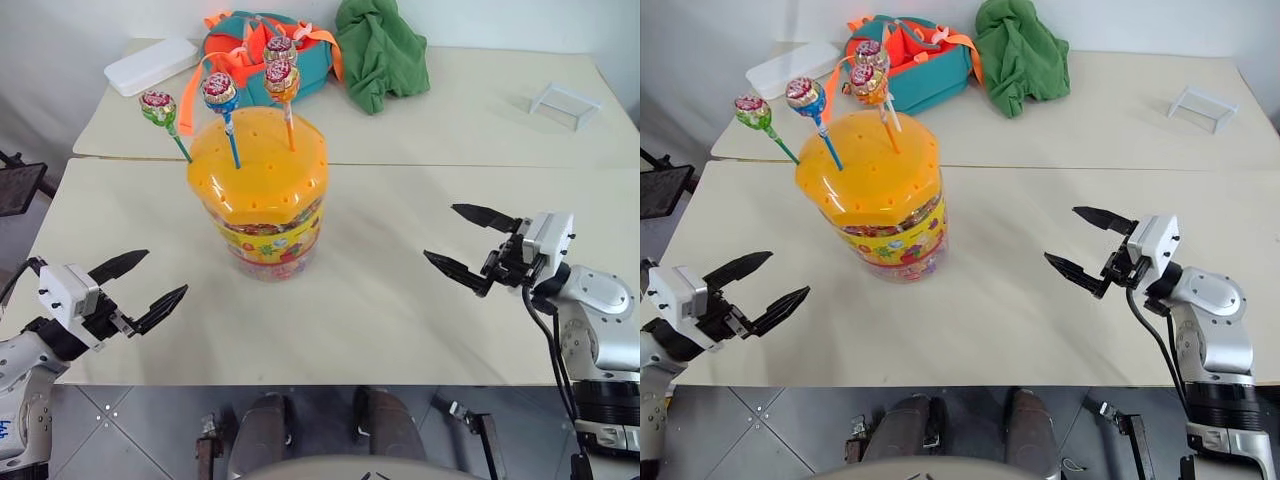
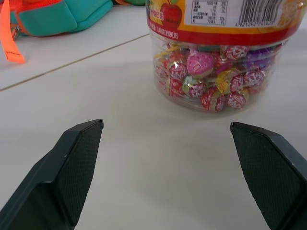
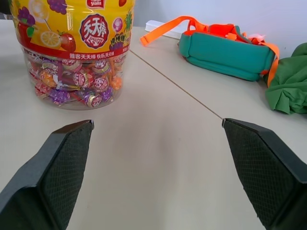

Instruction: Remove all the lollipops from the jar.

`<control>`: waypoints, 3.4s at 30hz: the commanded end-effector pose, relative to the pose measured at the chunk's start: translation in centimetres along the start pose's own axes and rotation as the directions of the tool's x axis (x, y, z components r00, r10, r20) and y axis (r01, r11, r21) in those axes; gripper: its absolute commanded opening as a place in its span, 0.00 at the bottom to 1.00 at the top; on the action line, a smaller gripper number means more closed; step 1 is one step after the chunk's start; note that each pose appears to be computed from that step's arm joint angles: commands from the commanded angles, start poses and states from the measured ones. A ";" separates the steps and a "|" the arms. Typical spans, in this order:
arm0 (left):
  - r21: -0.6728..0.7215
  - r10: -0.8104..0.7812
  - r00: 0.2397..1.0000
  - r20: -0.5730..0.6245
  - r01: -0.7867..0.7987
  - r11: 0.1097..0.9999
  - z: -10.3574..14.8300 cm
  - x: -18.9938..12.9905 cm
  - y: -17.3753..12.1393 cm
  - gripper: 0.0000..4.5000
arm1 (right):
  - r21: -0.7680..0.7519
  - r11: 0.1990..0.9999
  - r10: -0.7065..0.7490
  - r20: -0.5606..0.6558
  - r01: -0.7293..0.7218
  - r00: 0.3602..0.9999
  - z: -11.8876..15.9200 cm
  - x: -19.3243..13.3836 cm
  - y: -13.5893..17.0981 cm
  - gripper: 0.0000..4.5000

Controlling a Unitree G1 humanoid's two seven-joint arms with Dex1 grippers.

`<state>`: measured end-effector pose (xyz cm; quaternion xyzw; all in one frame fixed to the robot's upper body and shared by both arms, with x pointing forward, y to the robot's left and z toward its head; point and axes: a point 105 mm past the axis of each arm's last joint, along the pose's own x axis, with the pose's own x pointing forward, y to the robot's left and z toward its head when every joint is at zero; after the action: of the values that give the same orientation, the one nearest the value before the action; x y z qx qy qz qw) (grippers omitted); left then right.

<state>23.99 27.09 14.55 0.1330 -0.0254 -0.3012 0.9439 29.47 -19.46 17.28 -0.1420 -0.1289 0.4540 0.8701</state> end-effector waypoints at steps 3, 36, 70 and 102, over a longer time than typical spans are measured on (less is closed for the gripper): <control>0.020 0.001 1.000 0.018 -0.001 1.000 0.8 -0.3 0.1 1.00 | -0.013 1.000 0.028 0.015 -0.028 0.999 0.7 -0.3 0.2 1.00; -0.143 -0.183 0.830 0.527 0.299 0.944 14.6 6.7 1.4 0.96 | -0.022 0.984 0.168 0.468 -0.178 0.868 12.0 3.3 5.4 1.00; -0.341 0.309 0.907 -0.286 -0.398 0.852 -1.3 -7.8 5.3 0.00 | -0.151 0.733 0.678 0.086 -0.663 0.730 6.2 4.0 7.3 1.00; 0.017 -0.527 0.765 0.370 0.562 0.827 16.5 8.1 -2.5 0.66 | -0.071 0.965 0.255 0.459 -0.251 0.851 13.8 2.4 6.6 1.00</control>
<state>26.99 16.79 29.60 0.0298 -0.1454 -0.5793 0.8015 21.66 -12.29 27.49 -0.0366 -0.2991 0.5851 0.7529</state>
